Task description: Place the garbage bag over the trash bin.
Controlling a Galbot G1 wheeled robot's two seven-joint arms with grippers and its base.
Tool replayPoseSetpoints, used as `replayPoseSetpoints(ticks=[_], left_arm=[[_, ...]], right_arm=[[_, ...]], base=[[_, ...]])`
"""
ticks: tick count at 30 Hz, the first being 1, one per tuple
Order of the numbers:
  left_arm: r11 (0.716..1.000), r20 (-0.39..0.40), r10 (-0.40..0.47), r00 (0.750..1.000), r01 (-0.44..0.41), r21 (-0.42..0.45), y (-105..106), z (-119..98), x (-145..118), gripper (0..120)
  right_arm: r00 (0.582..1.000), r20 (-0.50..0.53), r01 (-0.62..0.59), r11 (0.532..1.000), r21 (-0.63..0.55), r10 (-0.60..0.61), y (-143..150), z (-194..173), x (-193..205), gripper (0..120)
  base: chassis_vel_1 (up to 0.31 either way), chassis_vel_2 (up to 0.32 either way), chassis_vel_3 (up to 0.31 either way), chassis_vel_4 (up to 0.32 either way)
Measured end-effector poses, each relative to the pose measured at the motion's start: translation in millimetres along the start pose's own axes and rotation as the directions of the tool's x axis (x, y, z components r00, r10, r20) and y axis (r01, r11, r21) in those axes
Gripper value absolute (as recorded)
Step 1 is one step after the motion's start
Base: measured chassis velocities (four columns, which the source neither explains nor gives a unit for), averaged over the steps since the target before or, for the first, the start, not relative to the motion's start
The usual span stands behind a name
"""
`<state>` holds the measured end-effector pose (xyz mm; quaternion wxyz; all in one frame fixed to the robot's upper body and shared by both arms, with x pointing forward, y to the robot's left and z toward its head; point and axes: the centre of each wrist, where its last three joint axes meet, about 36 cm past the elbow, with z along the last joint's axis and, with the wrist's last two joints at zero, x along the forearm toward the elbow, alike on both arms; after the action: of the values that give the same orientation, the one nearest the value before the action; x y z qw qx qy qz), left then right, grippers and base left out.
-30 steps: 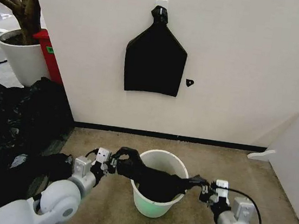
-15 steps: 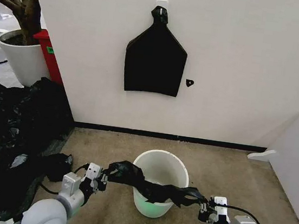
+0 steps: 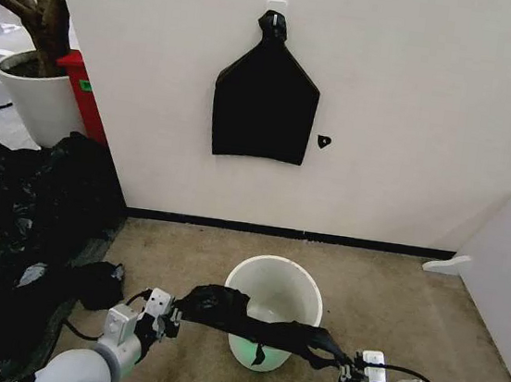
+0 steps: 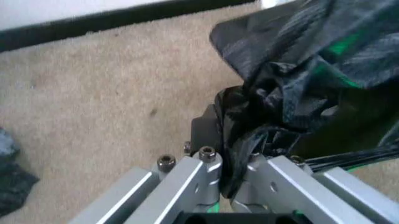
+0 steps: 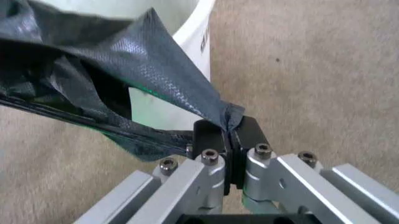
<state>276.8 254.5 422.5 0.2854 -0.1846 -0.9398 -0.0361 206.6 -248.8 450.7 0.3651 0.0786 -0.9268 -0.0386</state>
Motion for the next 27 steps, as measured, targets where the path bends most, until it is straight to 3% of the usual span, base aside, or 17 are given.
replayPoseSetpoints(ticks=[9, 18, 27], left_arm=[[0.999, -0.008, -0.004, 1.000, 0.004, 0.037, -5.1, 11.9, -22.9, 0], [0.999, -0.016, -0.003, 1.000, 0.003, 0.034, -7.5, 23.4, -28.5, 0], [0.999, 0.018, -0.004, 1.000, 0.003, 0.042, -4.1, 13.2, -37.7, 0]], right_arm=[[0.999, -0.024, -0.026, 1.000, -0.005, 0.026, -13.6, 17.2, -31.8, 0], [0.998, 0.003, -0.058, 0.998, 0.020, 0.058, -25.3, 26.8, -52.4, 0], [0.996, 0.070, -0.062, 0.998, 0.016, 0.061, -30.0, 17.9, -63.6, 0]], base=[[0.000, 0.000, 0.000, 0.000], [0.000, 0.000, 0.000, 0.000], [0.000, 0.000, 0.000, 0.000]])
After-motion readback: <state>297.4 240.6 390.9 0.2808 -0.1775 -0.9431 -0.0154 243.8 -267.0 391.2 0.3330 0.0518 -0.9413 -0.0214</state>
